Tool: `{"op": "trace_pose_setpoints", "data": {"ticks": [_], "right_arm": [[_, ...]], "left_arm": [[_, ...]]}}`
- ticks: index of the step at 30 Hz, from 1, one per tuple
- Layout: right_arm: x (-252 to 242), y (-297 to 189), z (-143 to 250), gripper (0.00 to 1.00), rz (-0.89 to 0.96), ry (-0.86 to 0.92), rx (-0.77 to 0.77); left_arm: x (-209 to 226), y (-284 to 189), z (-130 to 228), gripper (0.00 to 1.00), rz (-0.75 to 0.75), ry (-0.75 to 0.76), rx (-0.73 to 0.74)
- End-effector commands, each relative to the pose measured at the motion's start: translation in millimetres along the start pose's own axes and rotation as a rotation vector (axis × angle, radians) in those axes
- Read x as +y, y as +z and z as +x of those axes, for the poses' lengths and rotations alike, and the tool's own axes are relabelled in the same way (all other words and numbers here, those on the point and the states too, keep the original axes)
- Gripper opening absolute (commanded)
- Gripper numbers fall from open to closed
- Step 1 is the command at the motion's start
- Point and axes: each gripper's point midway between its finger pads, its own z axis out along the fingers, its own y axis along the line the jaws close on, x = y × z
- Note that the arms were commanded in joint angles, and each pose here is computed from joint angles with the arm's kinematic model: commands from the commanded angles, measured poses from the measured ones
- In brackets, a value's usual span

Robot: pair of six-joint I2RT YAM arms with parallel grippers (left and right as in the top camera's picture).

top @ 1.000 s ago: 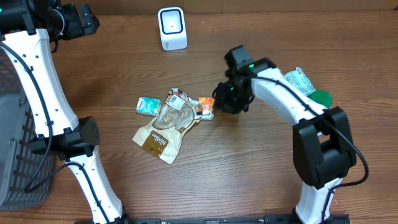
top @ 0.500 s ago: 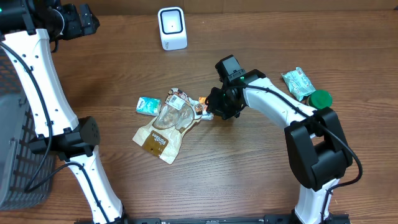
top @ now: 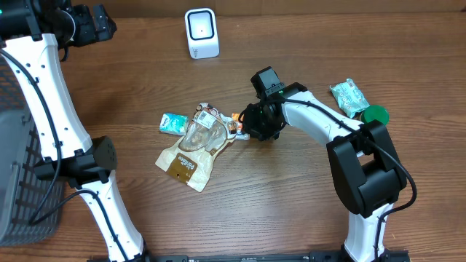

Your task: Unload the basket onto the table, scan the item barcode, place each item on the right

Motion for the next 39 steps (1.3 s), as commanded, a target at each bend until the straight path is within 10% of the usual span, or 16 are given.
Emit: {"op": "trace_pose_setpoints", "data": {"ticks": [1, 22, 26, 30, 39], "right_arm": [[-8.9, 4.2, 2.6, 0.04, 0.026, 0.019, 0.022], [-38.4, -80.1, -21.7, 0.04, -0.102, -0.736, 0.097], [-37.3, -79.7, -22.0, 0.04, -0.102, -0.747, 0.093], [-45.1, -78.9, -29.4, 0.25, -0.035, -0.592, 0.077], [-22.2, -65.9, 0.0, 0.11, -0.003, -0.353, 0.134]], "left_arm": [[-4.7, -20.7, -4.3, 1.00, 0.000, -0.003, -0.049], [-4.7, -20.7, -4.3, 1.00, 0.000, -0.003, -0.049], [-4.6, -20.7, -4.3, 1.00, 0.000, -0.002, -0.049], [-4.7, -20.7, -4.3, 0.99, 0.000, -0.003, -0.049], [-6.7, -20.6, -4.1, 1.00, 0.002, 0.001, -0.048]]}}
